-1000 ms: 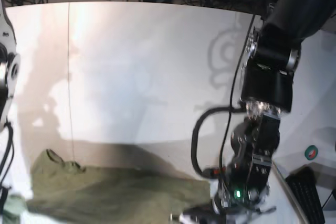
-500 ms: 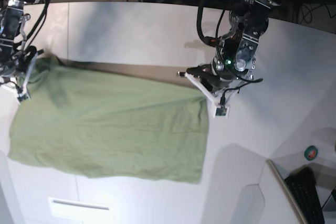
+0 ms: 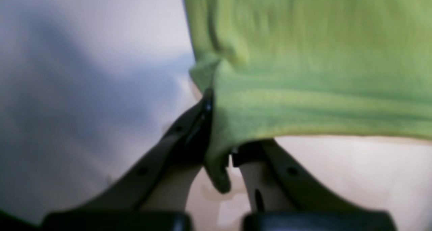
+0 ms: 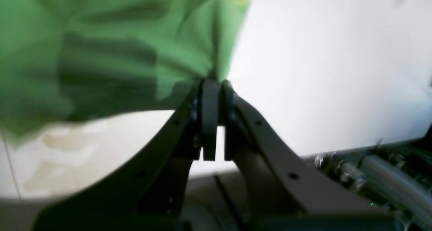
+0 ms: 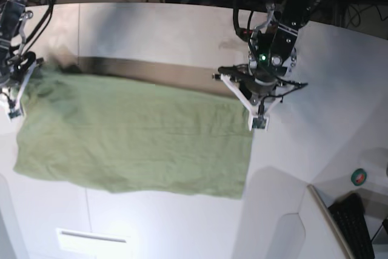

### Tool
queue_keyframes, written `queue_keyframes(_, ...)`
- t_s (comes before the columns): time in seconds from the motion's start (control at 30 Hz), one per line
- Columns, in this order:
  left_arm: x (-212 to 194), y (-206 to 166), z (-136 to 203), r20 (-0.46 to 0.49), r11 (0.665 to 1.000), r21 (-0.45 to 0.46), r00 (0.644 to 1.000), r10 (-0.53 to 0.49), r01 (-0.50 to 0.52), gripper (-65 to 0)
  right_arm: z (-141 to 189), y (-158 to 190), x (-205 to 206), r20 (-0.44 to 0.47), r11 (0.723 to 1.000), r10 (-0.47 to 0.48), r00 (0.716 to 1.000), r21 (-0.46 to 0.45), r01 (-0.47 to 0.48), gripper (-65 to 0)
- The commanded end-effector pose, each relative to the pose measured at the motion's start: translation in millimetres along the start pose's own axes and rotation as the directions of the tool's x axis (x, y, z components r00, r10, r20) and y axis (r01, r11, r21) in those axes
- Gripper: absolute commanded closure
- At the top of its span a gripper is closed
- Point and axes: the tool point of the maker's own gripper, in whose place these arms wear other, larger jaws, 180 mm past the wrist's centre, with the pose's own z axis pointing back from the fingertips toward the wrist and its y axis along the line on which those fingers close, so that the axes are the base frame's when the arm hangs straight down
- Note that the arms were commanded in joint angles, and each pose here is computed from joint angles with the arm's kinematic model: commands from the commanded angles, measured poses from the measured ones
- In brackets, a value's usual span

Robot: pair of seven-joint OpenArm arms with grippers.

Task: Layout the t-shirt on the table in an organized manner, then fold the t-shirt properly
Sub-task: 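Lift the stretched shirt with both grippers and lay it flat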

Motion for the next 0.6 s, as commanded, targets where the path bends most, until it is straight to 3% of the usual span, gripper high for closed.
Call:
queue_keyframes(0.0,34.6,6.9,-1.3,0.081,1.000,0.025,0.997,0.002,-0.004,0.0,4.4,-25.7,30.2,0.069,0.999,-0.017,0.997,-0.049,0.020,0.0)
queue_keyframes(0.17,120.7,10.5,-26.3,0.164,0.998,0.066,0.986,-0.036,0.025,0.0,-5.0,-60.9,122.0,0.155,0.999,-0.019,0.988,-0.030,0.024,0.0)
queue_keyframes(0.3,189.4,14.1,-34.8,0.258,0.991,0.115,0.961,-0.101,0.074,0.0,3.9,-83.5,202.8,0.307,0.998,-0.062,0.950,0.014,0.060,0.0)
queue_keyframes(0.4,260.1,12.8,-23.9,0.399,0.990,0.130,0.912,-0.100,0.052,0.0,28.9,-123.3,258.8,0.438,0.983,-0.163,0.884,0.000,0.181,0.0)
queue_keyframes(0.57,371.2,29.1,35.5,0.581,0.992,0.094,0.814,0.017,-0.088,0.0,125.5,-216.2,321.0,0.648,0.939,-0.203,0.734,-0.085,0.334,0.0)
